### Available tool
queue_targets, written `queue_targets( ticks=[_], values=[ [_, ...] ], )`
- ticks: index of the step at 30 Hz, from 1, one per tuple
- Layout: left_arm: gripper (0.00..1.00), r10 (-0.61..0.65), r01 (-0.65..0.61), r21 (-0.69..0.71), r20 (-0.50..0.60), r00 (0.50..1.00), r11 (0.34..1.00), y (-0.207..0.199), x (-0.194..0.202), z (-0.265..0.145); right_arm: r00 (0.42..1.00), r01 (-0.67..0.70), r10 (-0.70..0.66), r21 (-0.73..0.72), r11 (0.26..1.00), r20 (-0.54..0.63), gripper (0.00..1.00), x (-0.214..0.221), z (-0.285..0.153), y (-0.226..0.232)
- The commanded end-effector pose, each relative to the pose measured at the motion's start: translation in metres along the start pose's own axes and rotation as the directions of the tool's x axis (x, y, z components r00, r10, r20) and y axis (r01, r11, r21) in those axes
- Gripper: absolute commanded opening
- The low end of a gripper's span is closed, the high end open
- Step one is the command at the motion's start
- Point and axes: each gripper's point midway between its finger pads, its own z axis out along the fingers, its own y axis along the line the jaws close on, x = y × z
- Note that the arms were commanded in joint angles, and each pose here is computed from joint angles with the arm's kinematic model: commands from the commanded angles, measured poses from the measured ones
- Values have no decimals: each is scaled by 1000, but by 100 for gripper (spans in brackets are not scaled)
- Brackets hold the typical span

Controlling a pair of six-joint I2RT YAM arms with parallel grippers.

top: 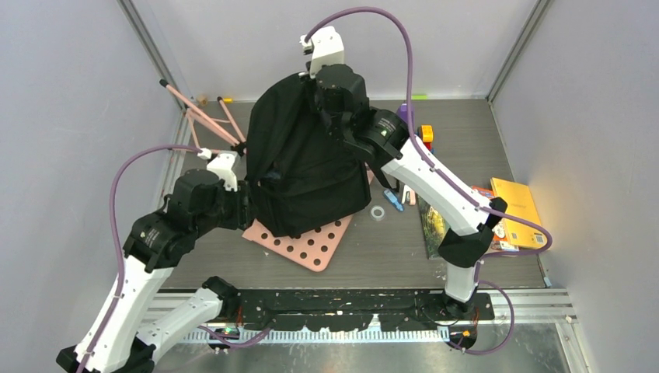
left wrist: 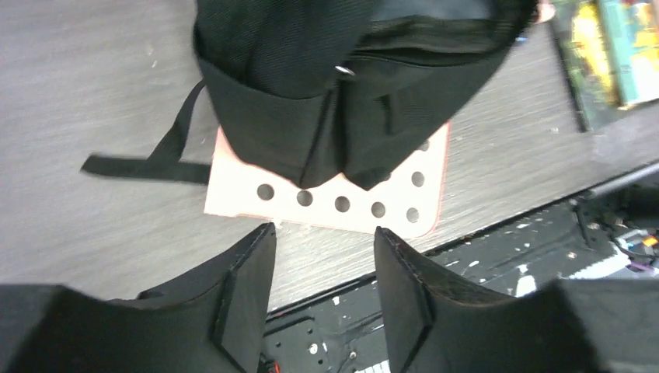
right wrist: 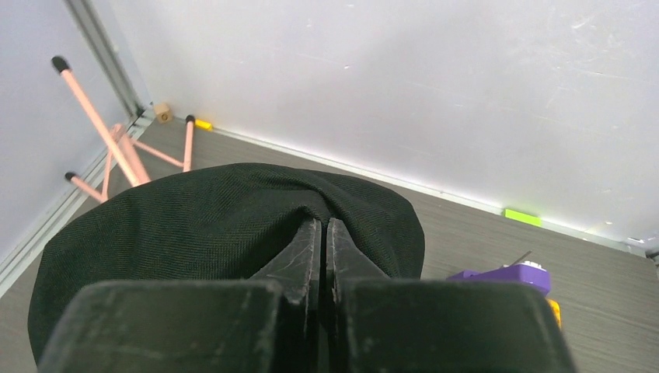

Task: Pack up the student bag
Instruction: Unzip the student bag at the center of the board.

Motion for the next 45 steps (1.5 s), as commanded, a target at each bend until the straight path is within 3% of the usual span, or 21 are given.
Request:
queue_targets(
  ticks=[1, 5, 8, 18, 28, 34, 38, 40, 45],
  values=[
    [54, 80, -126, 232, 196, 977, 965, -46, -57, -35, 980, -150, 141, 54, 987, 138, 0, -53, -14, -34],
    [55, 73, -205, 369, 342, 937, 907, -81, -99, -60, 982, -149, 142, 44, 988, 127, 0, -50, -14, -31],
    [59, 25, -206, 425, 394, 919, 881, -96, -119, -63, 982, -148, 142, 43, 988, 124, 0, -49, -13, -30],
    [70, -59, -79, 415, 310, 949, 906, -98, -126, -12, 982, -149, 143, 40, 988, 125, 0, -50, -13, -30],
    [71, -62, -21, 323, 246, 967, 946, -81, -113, 28, 982, -149, 145, 26, 988, 121, 0, -49, -12, -26],
    [74, 6, -111, 327, 304, 953, 938, -84, -114, 52, 983, -143, 141, 13, 990, 117, 0, -47, -10, -22],
    [73, 71, -222, 346, 400, 914, 912, -99, -127, 52, 983, -143, 140, 18, 990, 115, 0, -47, -8, -22],
    [69, 124, -316, 378, 452, 883, 870, -114, -128, 46, 983, -143, 139, 24, 989, 118, 0, -48, -8, -23],
    [66, 264, -540, 471, 533, 804, 697, -161, -101, 26, 986, -131, 126, 34, 991, 110, 0, -46, -4, -21]
  ],
)
